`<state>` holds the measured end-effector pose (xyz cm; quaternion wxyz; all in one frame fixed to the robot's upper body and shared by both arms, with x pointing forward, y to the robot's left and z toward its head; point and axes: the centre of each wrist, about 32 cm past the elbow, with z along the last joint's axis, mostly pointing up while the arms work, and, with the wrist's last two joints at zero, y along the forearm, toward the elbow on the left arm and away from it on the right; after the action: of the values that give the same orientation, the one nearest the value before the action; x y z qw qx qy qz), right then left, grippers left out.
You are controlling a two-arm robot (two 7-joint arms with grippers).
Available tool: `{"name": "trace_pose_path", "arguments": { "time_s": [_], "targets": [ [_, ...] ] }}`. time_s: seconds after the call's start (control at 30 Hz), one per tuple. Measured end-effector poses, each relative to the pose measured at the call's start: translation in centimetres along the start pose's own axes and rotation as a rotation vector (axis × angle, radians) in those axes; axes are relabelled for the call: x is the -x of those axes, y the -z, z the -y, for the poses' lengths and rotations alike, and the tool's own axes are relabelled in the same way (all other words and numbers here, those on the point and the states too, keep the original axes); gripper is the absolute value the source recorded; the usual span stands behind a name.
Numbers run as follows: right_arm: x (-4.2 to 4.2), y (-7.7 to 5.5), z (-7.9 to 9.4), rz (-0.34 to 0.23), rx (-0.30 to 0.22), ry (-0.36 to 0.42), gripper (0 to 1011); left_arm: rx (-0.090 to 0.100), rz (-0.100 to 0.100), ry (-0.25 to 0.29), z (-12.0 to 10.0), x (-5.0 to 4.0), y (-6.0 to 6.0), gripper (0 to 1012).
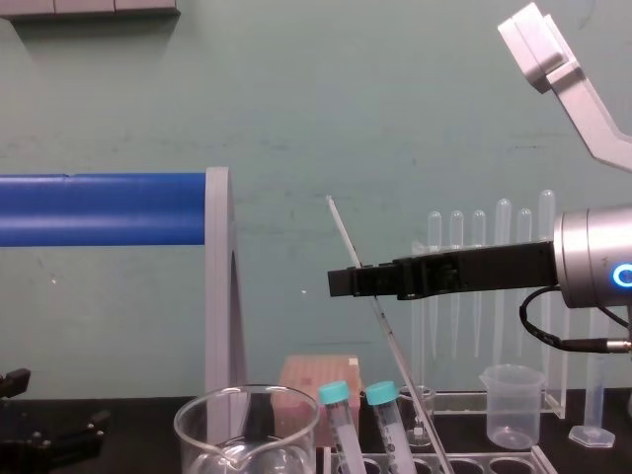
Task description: Hold the thermometer with one hand and immerse one end into the beaker, then reinsert it into the test tube rack.
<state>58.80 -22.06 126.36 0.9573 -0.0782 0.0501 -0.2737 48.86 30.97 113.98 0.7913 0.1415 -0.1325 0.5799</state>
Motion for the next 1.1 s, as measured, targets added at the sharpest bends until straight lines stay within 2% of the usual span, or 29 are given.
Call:
{"name": "trace_pose_path", "arguments": {
  "time_s": [0.17,0.33,0.77,0.83,0.97,1.0,1.1],
  "targets": [
    [0.00,0.0,0.0,0.000,0.000,0.000,200,0.000,0.000,0.000,0.0,0.00,0.0,1008],
    [0.00,0.0,0.0,0.000,0.000,0.000,75,0.000,0.000,0.000,0.0,0.00,0.0,1008],
    [0.16,0.2,0.0,-0.003,-0.005,-0.004,56,0.000,0.000,0.000,0.0,0.00,0.0,1008],
    [0.32,0.4,0.1,-0.007,-0.026,-0.007,56,0.000,0.000,0.000,0.0,0.00,0.0,1008],
    [0.78,1.0,0.3,-0.010,-0.111,-0.010,56,0.000,0.000,0.000,0.0,0.00,0.0,1008],
    [0.78,1.0,0.3,-0.010,-0.111,-0.010,56,0.000,0.000,0.000,0.0,0.00,0.0,1008],
    [1.13,1.1,0.7,0.000,-0.162,-0.012,56,0.000,0.000,0.000,0.0,0.00,0.0,1008]
  ]
}}
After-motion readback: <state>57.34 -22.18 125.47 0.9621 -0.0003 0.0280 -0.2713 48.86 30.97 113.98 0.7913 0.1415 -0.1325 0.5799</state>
